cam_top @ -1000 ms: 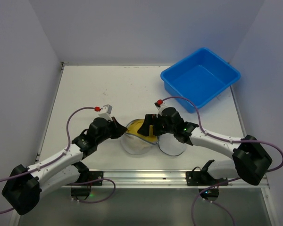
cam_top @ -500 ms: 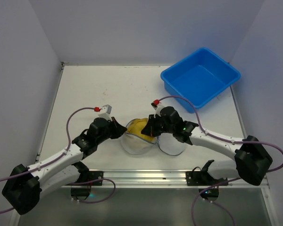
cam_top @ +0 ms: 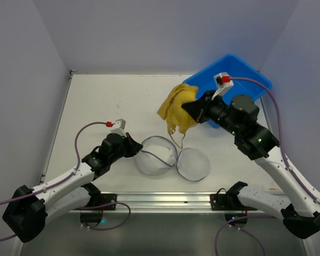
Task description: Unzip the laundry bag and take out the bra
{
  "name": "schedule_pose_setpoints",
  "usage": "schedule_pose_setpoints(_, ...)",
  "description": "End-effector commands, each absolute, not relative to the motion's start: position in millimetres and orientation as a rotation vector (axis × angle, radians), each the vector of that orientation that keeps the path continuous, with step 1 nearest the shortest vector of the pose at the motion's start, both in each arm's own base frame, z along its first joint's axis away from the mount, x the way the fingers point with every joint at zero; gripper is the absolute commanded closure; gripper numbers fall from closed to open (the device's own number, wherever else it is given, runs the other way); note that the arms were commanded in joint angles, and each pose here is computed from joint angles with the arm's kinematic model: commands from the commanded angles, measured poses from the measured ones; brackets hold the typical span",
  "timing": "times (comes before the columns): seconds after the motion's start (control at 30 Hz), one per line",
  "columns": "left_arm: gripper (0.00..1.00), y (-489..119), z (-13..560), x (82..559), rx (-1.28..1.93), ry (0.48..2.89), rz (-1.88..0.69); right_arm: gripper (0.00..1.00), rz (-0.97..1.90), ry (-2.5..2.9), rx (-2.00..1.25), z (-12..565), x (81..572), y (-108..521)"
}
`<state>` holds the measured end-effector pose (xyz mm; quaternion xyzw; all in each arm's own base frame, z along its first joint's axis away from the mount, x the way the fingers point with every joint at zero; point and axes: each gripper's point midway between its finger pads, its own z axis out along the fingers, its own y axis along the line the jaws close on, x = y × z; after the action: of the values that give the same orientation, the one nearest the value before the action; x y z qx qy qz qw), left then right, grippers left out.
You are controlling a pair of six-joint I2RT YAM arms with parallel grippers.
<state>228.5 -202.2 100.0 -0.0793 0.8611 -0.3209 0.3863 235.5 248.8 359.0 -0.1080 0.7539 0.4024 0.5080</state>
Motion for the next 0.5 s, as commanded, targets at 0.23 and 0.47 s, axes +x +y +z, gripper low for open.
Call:
schedule_pose_setpoints(0.23,1.00,-206,111,235,-0.194,2.180,-0.821,1.00,0.317,1.531,0.261,483,353,74)
schedule_pose_setpoints(0.47,1.00,-208,109,232,-0.178,2.197,-0.831,1.00,0.110,1.585,0.611,430,436,-15)
